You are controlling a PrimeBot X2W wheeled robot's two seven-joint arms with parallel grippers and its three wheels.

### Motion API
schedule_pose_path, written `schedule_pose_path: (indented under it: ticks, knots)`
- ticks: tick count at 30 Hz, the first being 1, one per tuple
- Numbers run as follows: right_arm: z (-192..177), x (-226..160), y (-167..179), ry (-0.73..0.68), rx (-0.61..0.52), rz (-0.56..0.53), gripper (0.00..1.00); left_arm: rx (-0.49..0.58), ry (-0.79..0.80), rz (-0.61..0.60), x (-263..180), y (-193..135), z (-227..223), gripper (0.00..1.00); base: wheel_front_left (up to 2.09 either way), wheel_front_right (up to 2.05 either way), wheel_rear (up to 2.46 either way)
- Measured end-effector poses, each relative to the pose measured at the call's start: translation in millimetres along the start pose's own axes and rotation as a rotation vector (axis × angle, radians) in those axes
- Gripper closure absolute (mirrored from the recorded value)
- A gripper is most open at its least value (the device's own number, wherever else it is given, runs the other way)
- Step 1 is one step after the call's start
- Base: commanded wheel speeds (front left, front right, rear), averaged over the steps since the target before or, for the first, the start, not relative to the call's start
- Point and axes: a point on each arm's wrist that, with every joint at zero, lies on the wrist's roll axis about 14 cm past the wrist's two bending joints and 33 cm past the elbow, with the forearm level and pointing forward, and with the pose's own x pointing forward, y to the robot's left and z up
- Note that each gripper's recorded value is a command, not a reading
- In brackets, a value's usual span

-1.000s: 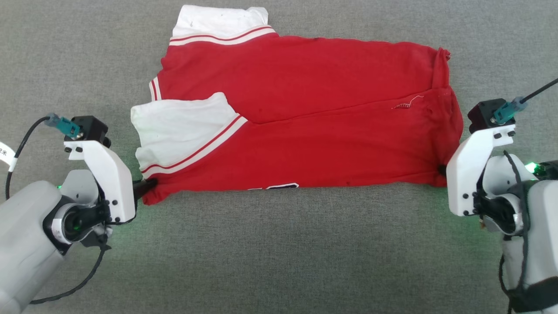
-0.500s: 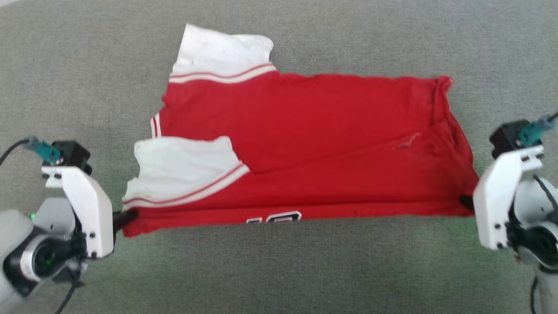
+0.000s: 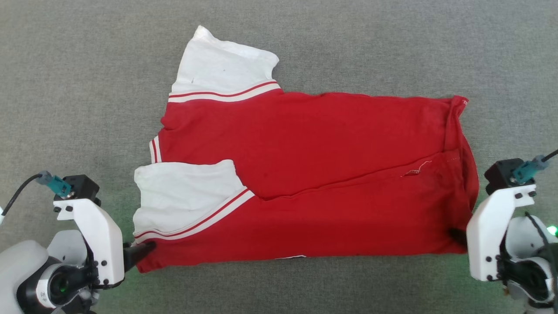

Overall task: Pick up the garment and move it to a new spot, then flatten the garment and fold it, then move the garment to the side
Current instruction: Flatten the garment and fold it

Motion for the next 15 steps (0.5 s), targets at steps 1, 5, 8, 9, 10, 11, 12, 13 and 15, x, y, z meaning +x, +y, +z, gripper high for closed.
schedule_pose_path:
  ticks: [1, 5, 8, 9, 10, 11, 12, 13, 15]
  knots:
    - [0, 2, 0, -0.009, 0.005, 0.001, 0.0, -0.002, 0.001, 0.001, 2, 0, 0, 0.0, 0.0, 0.0, 0.0]
    - [9, 4, 1, -0.059, 0.005, 0.001, 0.0, 0.005, -0.011, 0.003, 1, 1, 8, 0.0, 0.0, 0.0, 0.0]
    - [16, -2, -2, -0.117, 0.01, -0.009, 0.0, 0.028, -0.048, 0.024, -8, 5, 23, 0.0, 0.0, 0.0, 0.0]
    - [21, -7, -4, -0.149, 0.012, -0.015, 0.0, 0.048, -0.065, 0.031, -13, 6, 29, 0.0, 0.0, 0.0, 0.0]
    - [27, -12, -5, -0.188, 0.019, -0.02, 0.0, 0.058, -0.079, 0.037, -17, 6, 35, 0.0, 0.0, 0.0, 0.0]
    - [32, -18, -6, -0.226, 0.025, -0.024, 0.0, 0.069, -0.092, 0.04, -22, 5, 40, 0.0, 0.0, 0.0, 0.0]
    - [38, -24, -5, -0.266, 0.026, -0.027, 0.0, 0.084, -0.105, 0.045, -27, 4, 47, 0.0, 0.0, 0.0, 0.0]
    - [43, -30, -7, -0.308, 0.034, -0.036, 0.0, 0.098, -0.117, 0.049, -32, 4, 53, 0.0, 0.0, 0.0, 0.0]
    - [52, -43, -10, -0.386, 0.038, -0.058, 0.0, 0.128, -0.154, 0.064, -40, 3, 70, 0.0, 0.0, 0.0, 0.0]
